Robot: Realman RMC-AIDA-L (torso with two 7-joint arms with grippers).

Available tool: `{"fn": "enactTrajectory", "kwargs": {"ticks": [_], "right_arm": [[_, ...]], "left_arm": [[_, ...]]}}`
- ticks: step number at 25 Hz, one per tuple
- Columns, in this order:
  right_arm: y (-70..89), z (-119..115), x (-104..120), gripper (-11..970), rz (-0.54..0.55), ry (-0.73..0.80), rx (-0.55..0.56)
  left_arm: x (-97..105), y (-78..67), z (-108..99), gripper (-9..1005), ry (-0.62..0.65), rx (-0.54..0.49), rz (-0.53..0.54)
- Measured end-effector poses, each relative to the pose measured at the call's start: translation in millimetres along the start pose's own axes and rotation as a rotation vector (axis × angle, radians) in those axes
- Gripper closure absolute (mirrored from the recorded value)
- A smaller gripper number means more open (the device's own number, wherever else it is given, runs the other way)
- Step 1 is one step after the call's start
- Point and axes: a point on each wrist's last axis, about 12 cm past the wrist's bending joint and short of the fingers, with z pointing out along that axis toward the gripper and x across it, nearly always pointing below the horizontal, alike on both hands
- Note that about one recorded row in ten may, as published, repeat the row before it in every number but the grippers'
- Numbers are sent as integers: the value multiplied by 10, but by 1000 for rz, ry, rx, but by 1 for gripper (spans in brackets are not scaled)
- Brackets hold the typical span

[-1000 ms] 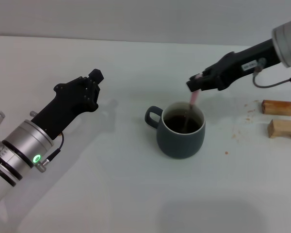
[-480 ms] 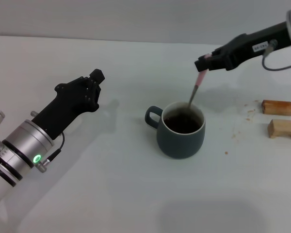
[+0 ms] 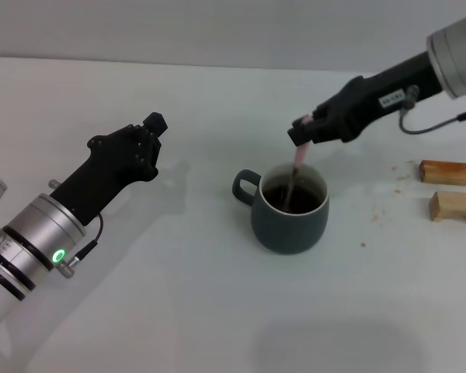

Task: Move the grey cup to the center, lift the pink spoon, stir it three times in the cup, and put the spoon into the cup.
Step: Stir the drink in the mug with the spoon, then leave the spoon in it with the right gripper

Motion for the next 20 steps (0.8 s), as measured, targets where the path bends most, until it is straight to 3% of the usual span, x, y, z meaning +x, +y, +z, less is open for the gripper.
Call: {"fn": "enactTrajectory", "kwargs": {"ticks": [10,20], "right_arm": [[-44,-264,201,857,37,23,2],[-62,-133,44,857,10,-14,42]], "left_arm": [[-11,-5,29,961,0,8,3],[-20,-21,66,960,-3,16,2]]}}
